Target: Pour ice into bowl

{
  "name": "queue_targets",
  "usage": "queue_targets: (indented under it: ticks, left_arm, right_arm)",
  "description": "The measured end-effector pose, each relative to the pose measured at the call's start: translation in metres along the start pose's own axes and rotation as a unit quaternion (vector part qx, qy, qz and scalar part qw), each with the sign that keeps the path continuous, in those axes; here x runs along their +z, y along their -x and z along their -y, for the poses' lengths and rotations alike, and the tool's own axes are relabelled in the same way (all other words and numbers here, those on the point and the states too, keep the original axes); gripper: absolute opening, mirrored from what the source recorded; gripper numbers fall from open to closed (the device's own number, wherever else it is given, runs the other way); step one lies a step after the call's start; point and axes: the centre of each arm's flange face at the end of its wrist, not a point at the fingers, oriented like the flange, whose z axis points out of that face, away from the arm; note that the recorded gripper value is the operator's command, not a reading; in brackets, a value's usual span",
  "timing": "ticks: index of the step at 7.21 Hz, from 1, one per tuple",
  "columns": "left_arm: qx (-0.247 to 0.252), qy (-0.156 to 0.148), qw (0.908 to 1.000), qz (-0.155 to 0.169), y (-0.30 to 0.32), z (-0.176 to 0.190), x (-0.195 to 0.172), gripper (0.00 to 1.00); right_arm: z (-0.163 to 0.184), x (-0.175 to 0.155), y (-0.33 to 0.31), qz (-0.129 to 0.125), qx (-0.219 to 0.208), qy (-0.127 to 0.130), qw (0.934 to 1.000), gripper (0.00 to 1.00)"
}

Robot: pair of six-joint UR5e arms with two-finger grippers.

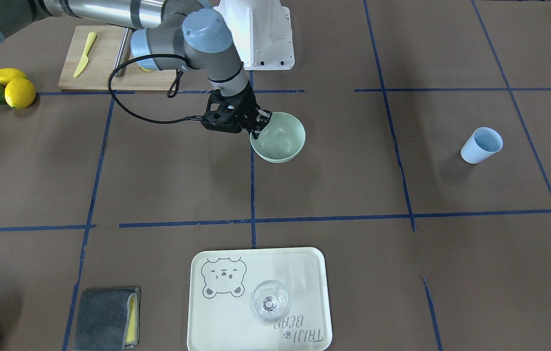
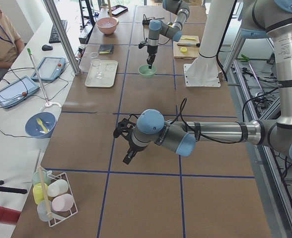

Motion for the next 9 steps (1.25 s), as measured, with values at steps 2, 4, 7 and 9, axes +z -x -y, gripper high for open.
queue_targets:
  ticks: [2, 4, 7, 9]
  left_arm:
    - [0.003, -0.003, 1.0, -0.002, -0.002, 0.001, 0.001, 1.0]
    - [0.004, -0.002, 1.0, -0.002, -0.002, 0.001, 0.002, 1.0]
    - [0.025, 0.01, 0.9989, -0.039, -0.031, 0.012, 0.027, 1.0]
    - [0.062, -0.01, 0.9954, -0.072, -0.056, 0.022, 0.035, 1.0]
  right_arm:
    - [-0.008, 0.022, 0.017, -0.014, 0.013, -0.008, 0.9998, 0.0]
    - [-0.009, 0.032, 0.013, -0.023, 0.013, -0.008, 0.9996, 0.99]
    - [-0.008, 0.021, 0.017, -0.011, 0.015, -0.005, 0.9998, 1.0]
    - [0.018, -0.029, -0.001, 0.022, 0.02, 0.0, 0.9996, 1.0]
